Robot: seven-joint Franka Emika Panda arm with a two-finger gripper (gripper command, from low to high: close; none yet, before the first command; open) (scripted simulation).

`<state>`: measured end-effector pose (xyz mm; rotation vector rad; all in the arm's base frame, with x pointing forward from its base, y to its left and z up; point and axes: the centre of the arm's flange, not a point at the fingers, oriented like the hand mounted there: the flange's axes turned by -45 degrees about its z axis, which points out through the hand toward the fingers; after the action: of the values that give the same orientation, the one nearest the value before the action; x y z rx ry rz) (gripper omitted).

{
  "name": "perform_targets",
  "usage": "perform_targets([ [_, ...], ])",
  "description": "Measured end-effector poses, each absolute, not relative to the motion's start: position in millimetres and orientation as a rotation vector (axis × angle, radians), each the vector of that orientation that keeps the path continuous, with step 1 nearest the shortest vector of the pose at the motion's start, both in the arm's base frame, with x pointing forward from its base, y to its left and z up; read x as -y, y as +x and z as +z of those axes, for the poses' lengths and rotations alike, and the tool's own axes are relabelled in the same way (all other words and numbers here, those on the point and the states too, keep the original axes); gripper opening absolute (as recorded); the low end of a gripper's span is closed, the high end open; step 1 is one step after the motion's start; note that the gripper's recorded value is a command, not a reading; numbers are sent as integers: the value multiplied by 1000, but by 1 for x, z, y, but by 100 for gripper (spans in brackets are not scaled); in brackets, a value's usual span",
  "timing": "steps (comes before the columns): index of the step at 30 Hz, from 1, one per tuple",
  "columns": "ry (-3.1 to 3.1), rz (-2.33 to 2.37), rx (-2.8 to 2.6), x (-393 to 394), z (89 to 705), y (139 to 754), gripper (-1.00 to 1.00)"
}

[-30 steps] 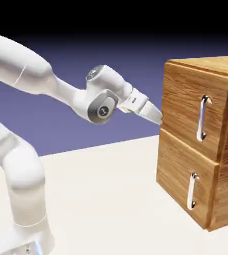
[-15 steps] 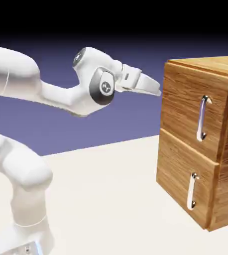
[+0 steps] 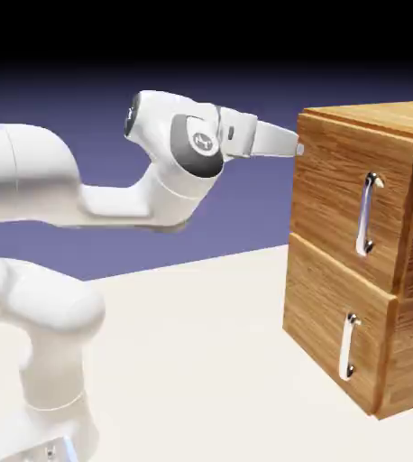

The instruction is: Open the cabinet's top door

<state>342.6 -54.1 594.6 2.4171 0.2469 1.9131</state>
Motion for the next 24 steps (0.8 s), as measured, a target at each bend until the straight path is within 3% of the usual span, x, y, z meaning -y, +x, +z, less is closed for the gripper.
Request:
perform_targets([
  [12,2312,2085,-156,103,557,366,0],
  [24,2256,2221,-76,131,475,415,0],
])
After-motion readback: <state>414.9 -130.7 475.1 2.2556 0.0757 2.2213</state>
